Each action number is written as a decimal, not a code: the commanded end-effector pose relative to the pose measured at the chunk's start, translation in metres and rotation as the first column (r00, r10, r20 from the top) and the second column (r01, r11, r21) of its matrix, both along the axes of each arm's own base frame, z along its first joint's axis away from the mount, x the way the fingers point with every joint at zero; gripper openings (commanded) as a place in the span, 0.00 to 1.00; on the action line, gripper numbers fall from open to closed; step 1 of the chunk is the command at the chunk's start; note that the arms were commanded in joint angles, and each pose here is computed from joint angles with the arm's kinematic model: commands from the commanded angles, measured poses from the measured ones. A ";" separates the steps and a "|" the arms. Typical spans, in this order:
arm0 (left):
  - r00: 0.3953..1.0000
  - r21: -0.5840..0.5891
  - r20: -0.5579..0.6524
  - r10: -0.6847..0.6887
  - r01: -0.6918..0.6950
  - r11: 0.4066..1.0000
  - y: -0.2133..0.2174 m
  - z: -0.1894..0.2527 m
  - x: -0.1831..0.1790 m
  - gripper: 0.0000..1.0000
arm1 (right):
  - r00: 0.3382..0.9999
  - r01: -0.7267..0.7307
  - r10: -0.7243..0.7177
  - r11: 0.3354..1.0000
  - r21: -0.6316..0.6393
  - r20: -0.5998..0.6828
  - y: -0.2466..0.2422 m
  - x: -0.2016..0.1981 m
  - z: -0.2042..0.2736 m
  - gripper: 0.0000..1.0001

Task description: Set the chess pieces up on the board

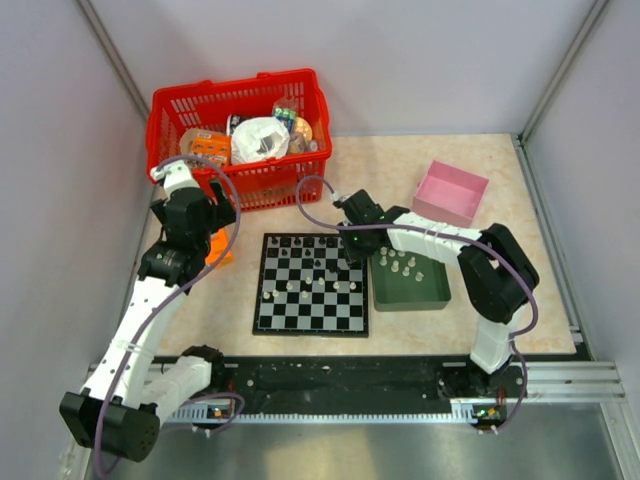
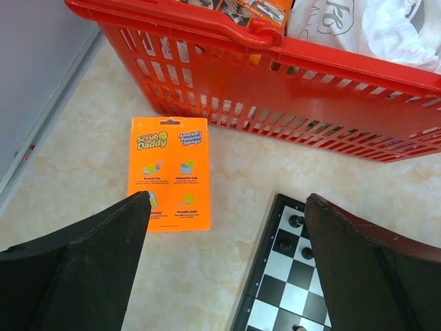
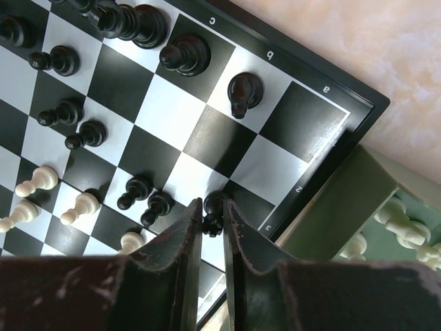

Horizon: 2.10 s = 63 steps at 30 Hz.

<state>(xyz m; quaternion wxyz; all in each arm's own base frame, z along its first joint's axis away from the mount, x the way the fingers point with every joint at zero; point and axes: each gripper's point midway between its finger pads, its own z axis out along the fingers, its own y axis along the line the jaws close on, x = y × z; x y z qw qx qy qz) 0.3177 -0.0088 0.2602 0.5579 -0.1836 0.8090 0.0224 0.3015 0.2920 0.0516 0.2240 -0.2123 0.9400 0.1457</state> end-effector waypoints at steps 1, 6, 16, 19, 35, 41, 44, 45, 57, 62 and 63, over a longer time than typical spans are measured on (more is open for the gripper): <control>0.997 0.013 0.072 -0.003 0.002 1.000 0.002 0.026 0.002 0.99 | 0.998 0.010 -0.011 1.000 0.014 0.059 0.009 0.013 0.018 0.13; 0.997 0.012 0.083 -0.005 0.004 1.000 0.001 0.027 0.003 0.99 | 0.990 0.064 -0.059 0.998 -0.028 0.132 0.001 0.034 0.024 0.12; 0.995 0.012 0.102 -0.011 0.010 1.000 0.001 0.032 0.003 0.99 | 0.974 0.155 -0.150 0.988 -0.015 0.171 -0.007 0.073 0.022 0.11; 0.994 0.012 0.110 -0.005 0.004 1.000 0.002 0.034 0.001 0.99 | 0.972 0.166 -0.160 0.986 -0.022 0.173 -0.010 0.073 0.018 0.12; 0.991 -0.006 0.134 -0.004 0.005 1.000 0.002 0.035 0.000 0.99 | 0.971 0.183 -0.179 0.983 -0.012 0.158 -0.014 0.079 0.008 0.18; 0.991 -0.013 0.137 -0.008 0.010 1.000 0.000 0.035 0.000 0.99 | 0.968 0.176 -0.175 0.984 0.010 0.181 -0.013 0.079 0.026 0.28; 0.991 -0.012 0.134 -0.008 0.010 1.000 0.000 0.034 0.001 0.99 | 0.966 0.166 -0.168 0.986 0.028 0.198 -0.013 0.078 0.043 0.34; 0.991 -0.012 0.134 -0.007 0.008 1.000 0.001 0.034 0.000 0.99 | 0.966 0.161 -0.165 0.986 0.037 0.201 -0.012 0.077 0.049 0.36; 0.990 -0.020 0.141 -0.007 0.010 1.000 0.000 0.035 -0.001 0.99 | 0.982 0.054 -0.080 0.987 0.151 0.172 0.021 0.029 0.081 0.42; 0.990 -0.018 0.143 -0.008 0.011 1.000 0.001 0.035 -0.002 0.99 | 0.992 0.055 -0.068 0.991 0.123 0.105 0.027 0.009 0.054 0.40; 0.990 -0.016 0.141 -0.007 0.009 1.000 0.001 0.034 -0.001 0.99 | 0.994 0.051 -0.062 0.992 0.120 0.090 0.028 0.005 0.049 0.39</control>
